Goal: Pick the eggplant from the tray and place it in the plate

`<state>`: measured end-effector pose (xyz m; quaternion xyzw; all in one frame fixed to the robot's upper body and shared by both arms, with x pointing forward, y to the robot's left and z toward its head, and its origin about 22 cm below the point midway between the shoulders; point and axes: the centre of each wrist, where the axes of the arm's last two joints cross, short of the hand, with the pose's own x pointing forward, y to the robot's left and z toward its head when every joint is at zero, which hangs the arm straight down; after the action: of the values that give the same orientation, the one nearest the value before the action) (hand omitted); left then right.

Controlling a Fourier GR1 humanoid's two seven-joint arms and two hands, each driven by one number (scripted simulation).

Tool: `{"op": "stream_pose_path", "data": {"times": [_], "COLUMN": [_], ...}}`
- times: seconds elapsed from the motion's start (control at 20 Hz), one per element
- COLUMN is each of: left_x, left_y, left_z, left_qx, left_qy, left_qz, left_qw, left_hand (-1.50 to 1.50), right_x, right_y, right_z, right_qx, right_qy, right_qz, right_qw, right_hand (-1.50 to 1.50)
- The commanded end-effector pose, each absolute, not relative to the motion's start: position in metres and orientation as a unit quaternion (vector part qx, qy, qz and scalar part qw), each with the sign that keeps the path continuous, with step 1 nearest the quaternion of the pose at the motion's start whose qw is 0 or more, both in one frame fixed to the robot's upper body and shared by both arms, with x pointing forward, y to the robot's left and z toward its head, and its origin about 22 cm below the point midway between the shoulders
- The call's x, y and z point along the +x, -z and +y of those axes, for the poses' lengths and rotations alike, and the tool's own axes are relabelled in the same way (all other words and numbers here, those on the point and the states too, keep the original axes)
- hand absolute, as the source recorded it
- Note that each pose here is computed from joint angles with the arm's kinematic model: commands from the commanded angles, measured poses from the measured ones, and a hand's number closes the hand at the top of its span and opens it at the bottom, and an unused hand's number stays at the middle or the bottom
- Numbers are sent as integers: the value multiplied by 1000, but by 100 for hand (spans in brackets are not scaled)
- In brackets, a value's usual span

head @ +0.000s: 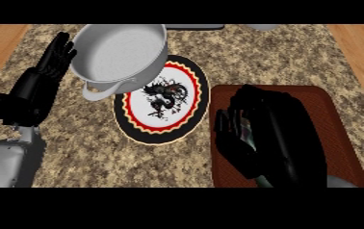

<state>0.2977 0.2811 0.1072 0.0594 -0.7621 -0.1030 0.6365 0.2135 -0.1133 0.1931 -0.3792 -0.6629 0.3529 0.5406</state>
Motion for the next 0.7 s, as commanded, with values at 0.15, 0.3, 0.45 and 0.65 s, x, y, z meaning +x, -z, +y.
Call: {"op": "stream_pose_path", "data": {"times": [0.15, 0.3, 0.45, 0.65], "left_x": [293, 291, 303, 304], "left_y": [-107, -92, -109, -115], "left_z": [277, 276, 263, 271], "left_qx": [57, 52, 49, 55], "left_qy": [107, 107, 110, 110], "left_qz": [-767, -768, -767, -769], "left_qw": [630, 630, 630, 627], "left_hand": [0, 0, 0, 0], "right_x": [254, 269, 297, 332], "right_y": [-188, -189, -181, -167], "right_z": [-39, -14, 1, 7], "right_qx": [-368, -343, -337, -340], "right_qy": [-355, -350, -344, -338], "right_qz": [-644, -650, -643, -629], "right_qw": [570, 581, 596, 612], "right_hand": [150, 150, 150, 150]}}
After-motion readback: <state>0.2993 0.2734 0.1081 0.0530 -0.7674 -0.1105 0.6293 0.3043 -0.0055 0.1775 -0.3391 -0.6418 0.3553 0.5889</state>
